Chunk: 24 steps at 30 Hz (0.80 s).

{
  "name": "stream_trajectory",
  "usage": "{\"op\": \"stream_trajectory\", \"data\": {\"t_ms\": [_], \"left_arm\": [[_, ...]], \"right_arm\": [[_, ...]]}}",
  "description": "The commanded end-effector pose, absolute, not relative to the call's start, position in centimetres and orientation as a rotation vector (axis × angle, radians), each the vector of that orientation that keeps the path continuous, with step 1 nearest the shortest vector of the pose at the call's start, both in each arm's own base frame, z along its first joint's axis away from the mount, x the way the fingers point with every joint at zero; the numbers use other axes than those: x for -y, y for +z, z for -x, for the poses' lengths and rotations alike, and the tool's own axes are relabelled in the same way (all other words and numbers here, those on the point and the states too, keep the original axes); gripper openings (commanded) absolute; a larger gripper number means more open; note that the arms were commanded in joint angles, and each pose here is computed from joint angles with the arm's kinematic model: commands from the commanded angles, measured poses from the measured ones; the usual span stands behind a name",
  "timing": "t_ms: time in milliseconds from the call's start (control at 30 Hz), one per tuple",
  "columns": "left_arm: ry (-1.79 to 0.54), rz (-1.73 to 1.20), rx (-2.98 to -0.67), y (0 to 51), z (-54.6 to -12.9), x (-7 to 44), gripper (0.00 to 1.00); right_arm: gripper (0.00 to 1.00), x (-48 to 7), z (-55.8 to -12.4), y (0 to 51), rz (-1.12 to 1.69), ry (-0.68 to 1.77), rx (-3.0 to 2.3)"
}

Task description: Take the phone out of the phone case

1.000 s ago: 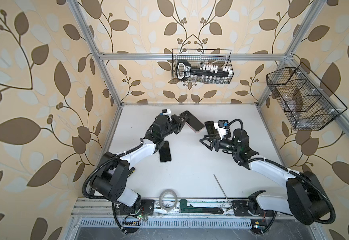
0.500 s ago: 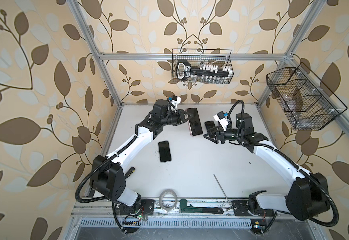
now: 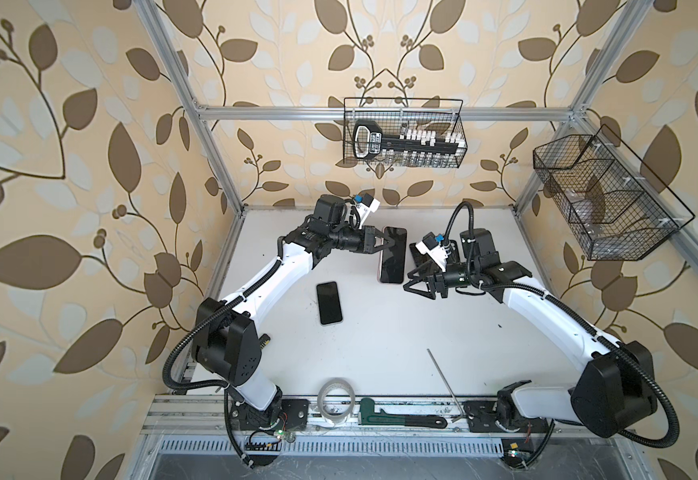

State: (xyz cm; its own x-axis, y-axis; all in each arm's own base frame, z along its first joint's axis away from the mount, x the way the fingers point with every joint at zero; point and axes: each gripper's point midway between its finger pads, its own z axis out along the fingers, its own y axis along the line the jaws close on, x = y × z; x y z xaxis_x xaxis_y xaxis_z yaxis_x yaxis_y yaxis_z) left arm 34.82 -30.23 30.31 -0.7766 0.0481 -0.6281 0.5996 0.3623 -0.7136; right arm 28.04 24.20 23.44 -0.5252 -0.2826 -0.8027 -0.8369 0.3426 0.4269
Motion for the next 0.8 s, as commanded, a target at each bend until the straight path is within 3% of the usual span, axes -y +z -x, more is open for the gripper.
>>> {"op": "stream_trajectory", "data": {"t_ms": [0, 767], "left_arm": [[-1.432, -0.691, -1.97, 34.3, -33.6, 30.3, 0.0], [-1.554, -0.737, -1.908, 34.8, -32.3, 30.8, 0.0]], "right_arm": [[0.57, -24.8, -28.2, 23.2, 1.051, 1.114, -1.985], [0.43, -26.5, -27.6, 23.1, 1.146, 1.152, -1.955]]}}
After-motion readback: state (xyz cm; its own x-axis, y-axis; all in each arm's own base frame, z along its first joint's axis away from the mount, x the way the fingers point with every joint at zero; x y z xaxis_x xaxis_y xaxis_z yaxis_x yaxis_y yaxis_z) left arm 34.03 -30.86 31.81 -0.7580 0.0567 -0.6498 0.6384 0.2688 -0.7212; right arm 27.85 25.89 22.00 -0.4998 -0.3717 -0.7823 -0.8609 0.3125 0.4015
